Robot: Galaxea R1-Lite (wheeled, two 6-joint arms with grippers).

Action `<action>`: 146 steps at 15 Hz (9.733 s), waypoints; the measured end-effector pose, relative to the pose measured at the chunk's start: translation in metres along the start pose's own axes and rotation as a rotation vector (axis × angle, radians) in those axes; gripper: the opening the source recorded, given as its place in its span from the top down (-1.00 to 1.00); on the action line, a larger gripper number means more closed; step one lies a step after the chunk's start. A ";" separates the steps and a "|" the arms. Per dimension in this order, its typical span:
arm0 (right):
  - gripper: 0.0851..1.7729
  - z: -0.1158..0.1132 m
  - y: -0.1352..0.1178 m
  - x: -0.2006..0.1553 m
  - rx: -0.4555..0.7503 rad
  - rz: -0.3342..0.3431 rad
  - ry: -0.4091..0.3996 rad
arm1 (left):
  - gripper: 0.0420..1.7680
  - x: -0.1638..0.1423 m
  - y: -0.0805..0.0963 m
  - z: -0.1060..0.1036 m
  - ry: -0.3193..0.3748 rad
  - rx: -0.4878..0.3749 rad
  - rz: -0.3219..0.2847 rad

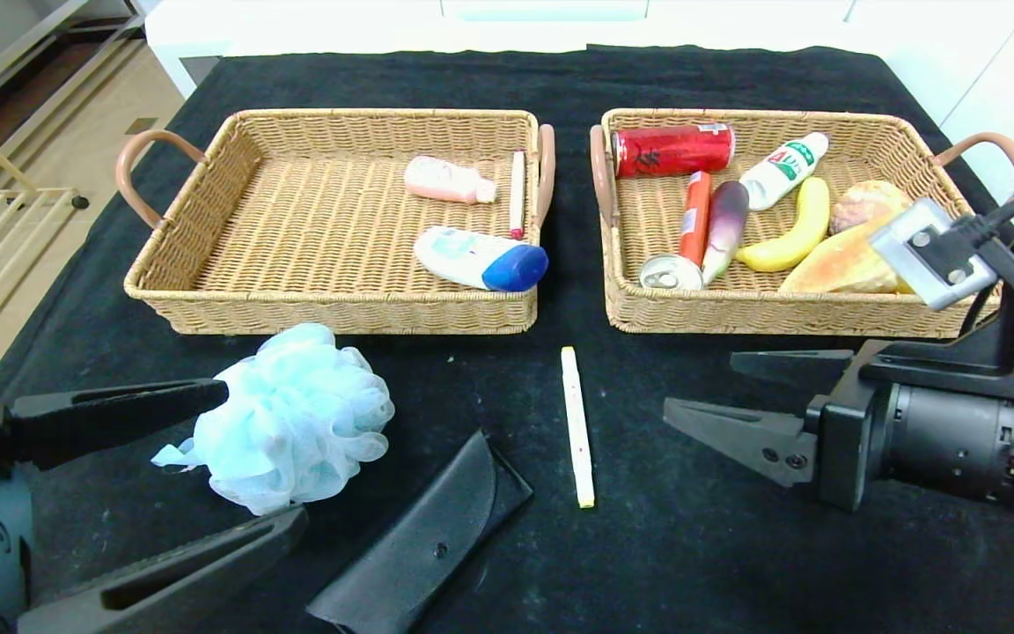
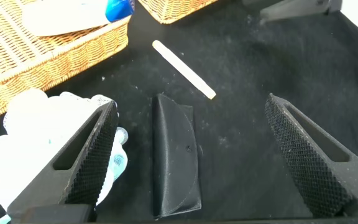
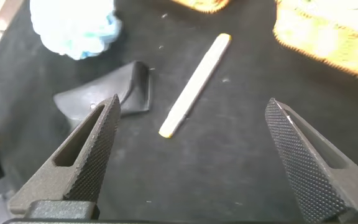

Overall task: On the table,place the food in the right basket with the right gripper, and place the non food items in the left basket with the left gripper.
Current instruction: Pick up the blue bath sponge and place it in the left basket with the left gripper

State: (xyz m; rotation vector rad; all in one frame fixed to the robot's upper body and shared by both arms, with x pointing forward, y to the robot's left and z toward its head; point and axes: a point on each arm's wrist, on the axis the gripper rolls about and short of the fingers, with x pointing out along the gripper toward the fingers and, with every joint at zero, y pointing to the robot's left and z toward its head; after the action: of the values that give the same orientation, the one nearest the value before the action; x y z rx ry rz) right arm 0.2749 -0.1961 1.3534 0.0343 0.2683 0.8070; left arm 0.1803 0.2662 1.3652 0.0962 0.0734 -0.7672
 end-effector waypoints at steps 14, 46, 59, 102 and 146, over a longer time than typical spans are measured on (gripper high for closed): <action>-0.91 -0.032 -0.027 -0.035 -0.078 0.218 -0.143 | -0.94 0.001 -0.001 0.003 -0.002 0.004 0.044; -0.93 -0.045 -0.036 -0.047 -0.101 0.157 -0.188 | -0.94 0.075 0.055 0.027 0.563 -0.186 0.522; -0.93 -0.046 -0.036 -0.047 -0.098 0.159 -0.181 | -0.94 0.110 0.070 -0.022 0.659 -0.207 0.549; -0.93 -0.048 -0.035 -0.046 -0.093 0.171 -0.172 | 0.35 0.061 0.055 0.044 0.495 -0.184 0.557; -0.93 -0.047 -0.036 -0.046 -0.096 0.165 -0.178 | -0.75 0.188 0.150 0.092 0.287 -0.126 0.700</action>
State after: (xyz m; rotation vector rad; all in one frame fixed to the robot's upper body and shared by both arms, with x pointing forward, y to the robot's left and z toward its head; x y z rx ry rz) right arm 0.2580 -0.2577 1.3135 0.0381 0.0582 0.9735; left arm 0.4223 0.2334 1.4468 0.1032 0.3408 -0.0447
